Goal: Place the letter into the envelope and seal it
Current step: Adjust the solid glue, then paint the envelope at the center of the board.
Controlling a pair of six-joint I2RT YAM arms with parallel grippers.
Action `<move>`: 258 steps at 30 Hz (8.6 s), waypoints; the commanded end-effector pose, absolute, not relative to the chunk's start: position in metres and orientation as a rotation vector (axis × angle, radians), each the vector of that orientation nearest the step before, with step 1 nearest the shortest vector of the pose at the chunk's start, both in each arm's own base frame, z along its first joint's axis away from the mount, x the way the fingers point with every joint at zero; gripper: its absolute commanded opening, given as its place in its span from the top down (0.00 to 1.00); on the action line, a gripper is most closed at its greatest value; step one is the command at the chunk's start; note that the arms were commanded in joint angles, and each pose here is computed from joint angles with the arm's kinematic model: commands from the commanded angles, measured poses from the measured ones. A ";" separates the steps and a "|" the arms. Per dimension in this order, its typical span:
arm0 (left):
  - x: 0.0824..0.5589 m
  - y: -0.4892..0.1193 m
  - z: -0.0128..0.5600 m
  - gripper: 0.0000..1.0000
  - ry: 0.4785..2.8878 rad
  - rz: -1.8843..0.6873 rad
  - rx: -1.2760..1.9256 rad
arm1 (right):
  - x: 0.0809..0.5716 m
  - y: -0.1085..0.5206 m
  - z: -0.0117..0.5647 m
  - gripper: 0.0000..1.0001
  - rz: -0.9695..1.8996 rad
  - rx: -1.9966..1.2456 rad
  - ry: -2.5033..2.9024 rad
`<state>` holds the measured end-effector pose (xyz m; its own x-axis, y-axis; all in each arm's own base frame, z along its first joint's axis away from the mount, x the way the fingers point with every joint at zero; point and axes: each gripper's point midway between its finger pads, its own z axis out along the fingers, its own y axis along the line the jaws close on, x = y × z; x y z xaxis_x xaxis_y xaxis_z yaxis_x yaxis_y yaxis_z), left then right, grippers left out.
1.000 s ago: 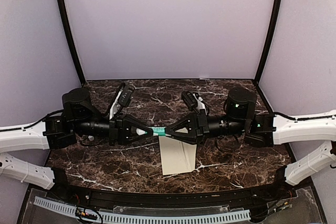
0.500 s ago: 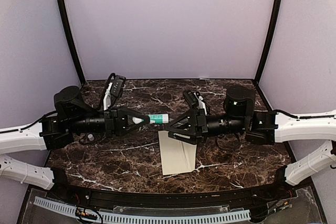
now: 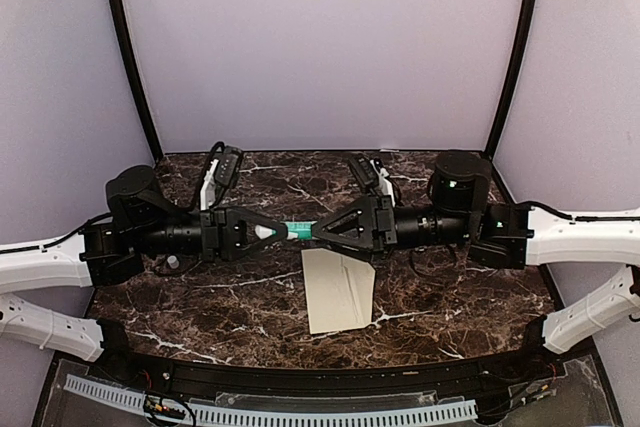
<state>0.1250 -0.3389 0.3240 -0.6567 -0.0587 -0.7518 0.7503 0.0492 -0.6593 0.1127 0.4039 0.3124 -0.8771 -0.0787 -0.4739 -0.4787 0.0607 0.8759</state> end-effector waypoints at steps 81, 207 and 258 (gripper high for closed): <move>0.131 -0.346 0.318 0.90 1.741 -1.755 0.627 | 0.120 0.415 0.328 0.69 1.855 -0.582 1.974; 0.254 -0.385 0.005 0.94 2.628 -1.000 0.834 | 0.190 0.368 0.054 0.92 0.376 -0.332 2.815; 0.250 -0.390 0.008 0.96 2.633 -1.058 0.836 | 0.236 0.356 0.030 0.94 0.275 -0.168 2.756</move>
